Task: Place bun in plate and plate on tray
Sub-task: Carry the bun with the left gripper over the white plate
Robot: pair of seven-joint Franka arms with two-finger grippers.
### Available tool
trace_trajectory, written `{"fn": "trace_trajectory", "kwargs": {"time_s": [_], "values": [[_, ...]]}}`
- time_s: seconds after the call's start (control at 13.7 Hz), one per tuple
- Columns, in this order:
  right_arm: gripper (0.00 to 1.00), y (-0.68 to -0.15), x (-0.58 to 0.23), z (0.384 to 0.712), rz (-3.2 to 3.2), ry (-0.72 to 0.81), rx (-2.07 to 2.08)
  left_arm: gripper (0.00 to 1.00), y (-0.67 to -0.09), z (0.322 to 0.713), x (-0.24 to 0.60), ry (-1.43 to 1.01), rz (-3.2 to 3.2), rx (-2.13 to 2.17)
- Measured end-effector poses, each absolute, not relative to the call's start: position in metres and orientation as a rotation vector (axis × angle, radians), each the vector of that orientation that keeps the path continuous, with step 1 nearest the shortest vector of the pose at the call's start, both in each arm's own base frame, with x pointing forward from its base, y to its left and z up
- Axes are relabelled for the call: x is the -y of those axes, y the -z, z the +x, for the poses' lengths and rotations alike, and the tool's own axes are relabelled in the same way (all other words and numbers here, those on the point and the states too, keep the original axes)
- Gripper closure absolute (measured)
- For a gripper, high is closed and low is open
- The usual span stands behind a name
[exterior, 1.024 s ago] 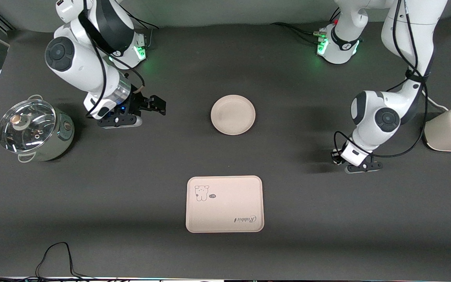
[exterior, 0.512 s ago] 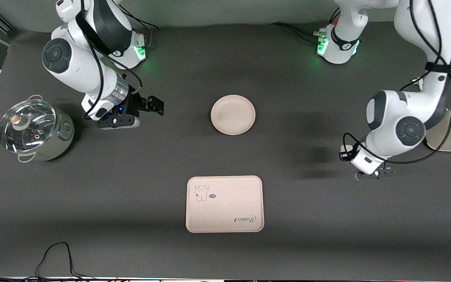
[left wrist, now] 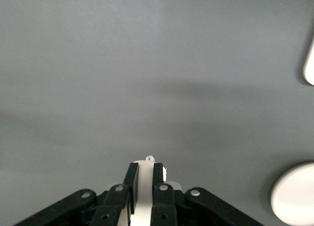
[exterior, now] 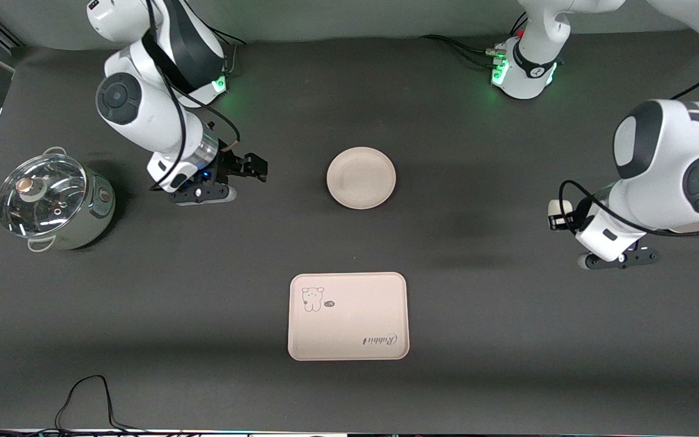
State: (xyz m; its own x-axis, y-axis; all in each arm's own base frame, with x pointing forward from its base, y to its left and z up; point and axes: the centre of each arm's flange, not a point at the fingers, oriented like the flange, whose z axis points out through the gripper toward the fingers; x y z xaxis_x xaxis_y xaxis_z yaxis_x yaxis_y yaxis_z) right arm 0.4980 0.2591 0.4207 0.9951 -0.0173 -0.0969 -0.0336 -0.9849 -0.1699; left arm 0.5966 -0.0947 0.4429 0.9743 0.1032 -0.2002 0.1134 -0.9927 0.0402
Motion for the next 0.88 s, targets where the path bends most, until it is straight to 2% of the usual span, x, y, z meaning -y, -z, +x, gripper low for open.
{"fn": "trace_trajectory", "kwargs": {"time_s": [0.37,0.88], "values": [[0.00,-0.384,-0.254,0.518,-2.984,-0.099,-0.089,0.84,-0.457,0.571,0.192,0.303,3.044,-0.279],[0.00,-0.417,-0.192,0.534,-2.969,-0.101,-0.078,0.83,-0.392,0.506,0.392,0.237,2.999,-0.441]]}}
